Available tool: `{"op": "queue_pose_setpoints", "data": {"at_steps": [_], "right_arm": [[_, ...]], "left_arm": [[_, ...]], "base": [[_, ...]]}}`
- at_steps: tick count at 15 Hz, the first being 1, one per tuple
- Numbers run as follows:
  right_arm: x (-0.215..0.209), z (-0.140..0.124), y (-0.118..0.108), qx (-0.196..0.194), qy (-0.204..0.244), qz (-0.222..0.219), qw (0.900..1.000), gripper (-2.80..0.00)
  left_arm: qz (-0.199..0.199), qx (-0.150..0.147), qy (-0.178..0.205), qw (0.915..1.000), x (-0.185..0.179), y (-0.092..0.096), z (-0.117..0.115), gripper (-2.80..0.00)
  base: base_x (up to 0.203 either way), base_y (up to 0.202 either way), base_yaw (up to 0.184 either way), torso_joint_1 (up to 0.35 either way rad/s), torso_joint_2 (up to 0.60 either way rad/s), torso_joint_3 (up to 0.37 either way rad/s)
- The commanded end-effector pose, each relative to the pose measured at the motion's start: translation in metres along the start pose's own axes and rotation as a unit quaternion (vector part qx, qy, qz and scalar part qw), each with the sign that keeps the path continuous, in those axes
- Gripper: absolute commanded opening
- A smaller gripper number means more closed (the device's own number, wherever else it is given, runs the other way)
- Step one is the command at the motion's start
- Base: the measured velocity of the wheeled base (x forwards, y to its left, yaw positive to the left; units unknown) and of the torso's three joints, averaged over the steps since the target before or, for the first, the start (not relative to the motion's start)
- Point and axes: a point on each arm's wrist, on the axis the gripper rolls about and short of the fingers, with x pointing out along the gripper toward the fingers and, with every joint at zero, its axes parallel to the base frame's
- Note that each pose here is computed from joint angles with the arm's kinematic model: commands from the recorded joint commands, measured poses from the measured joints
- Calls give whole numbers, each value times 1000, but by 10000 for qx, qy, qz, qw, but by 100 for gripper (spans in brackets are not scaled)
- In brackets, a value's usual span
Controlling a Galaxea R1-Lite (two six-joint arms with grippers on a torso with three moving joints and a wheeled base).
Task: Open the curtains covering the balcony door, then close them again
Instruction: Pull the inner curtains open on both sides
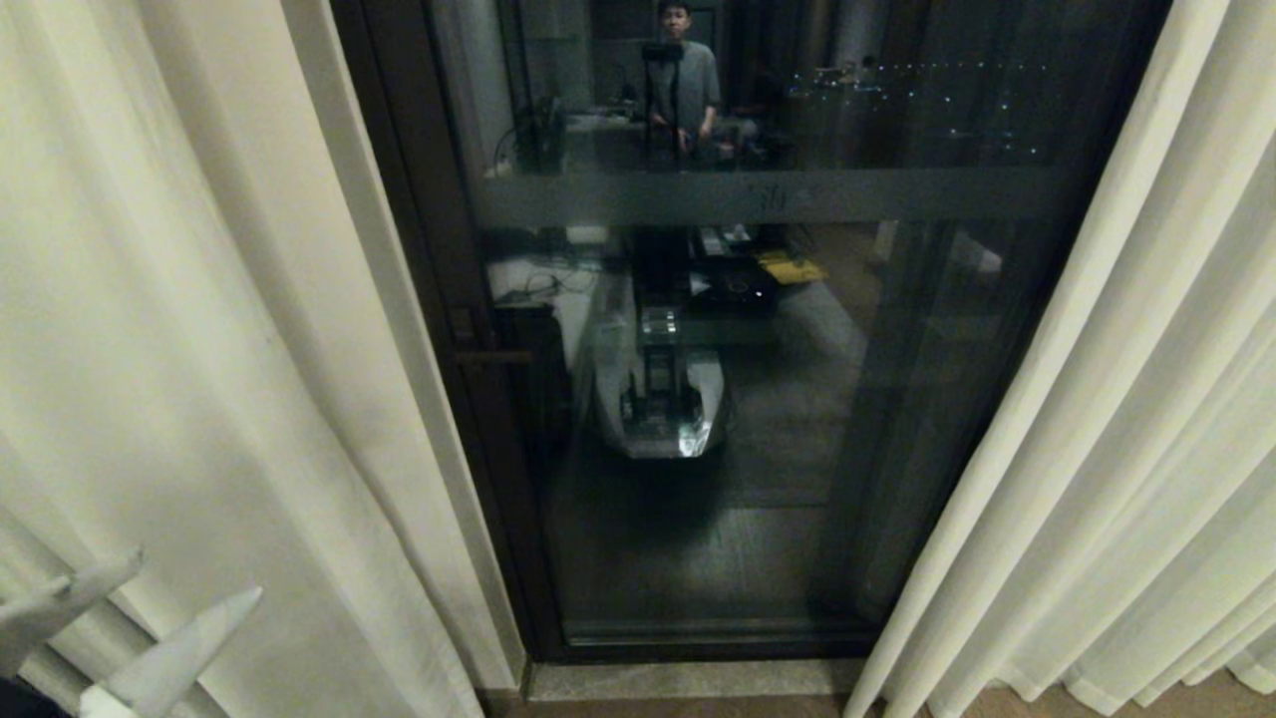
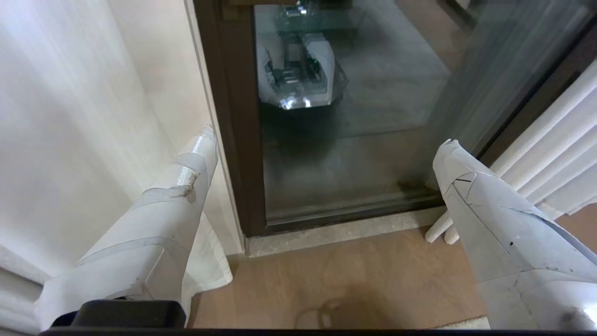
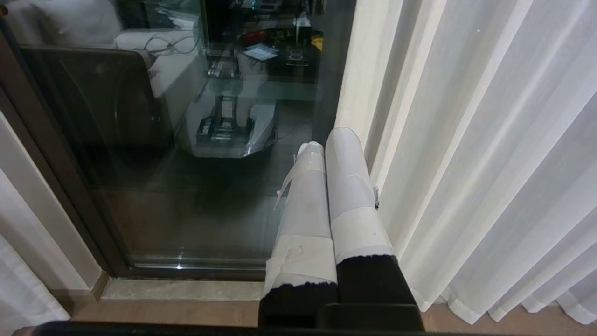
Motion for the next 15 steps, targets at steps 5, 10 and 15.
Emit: {"op": "queue_pose_setpoints", "data": {"at_steps": [5,10,15], "right_arm": [[0,0,0,-3,0,-1,10000,-280],[0,0,0,-3,0,-1,10000,-280],[0,0,0,-3,8,0,10000,-280]], "left_arm": [[-151,-96,-387,9991,-17,-4,-6,0],[-12,-33,-614,9981,-28,-5,-18,-280],[75,-34,-685,9976,-35,-5,-38,-280]], "base": [[0,0,0,0,0,0],[0,0,0,0,0,0],[0,0,0,0,0,0]]}}
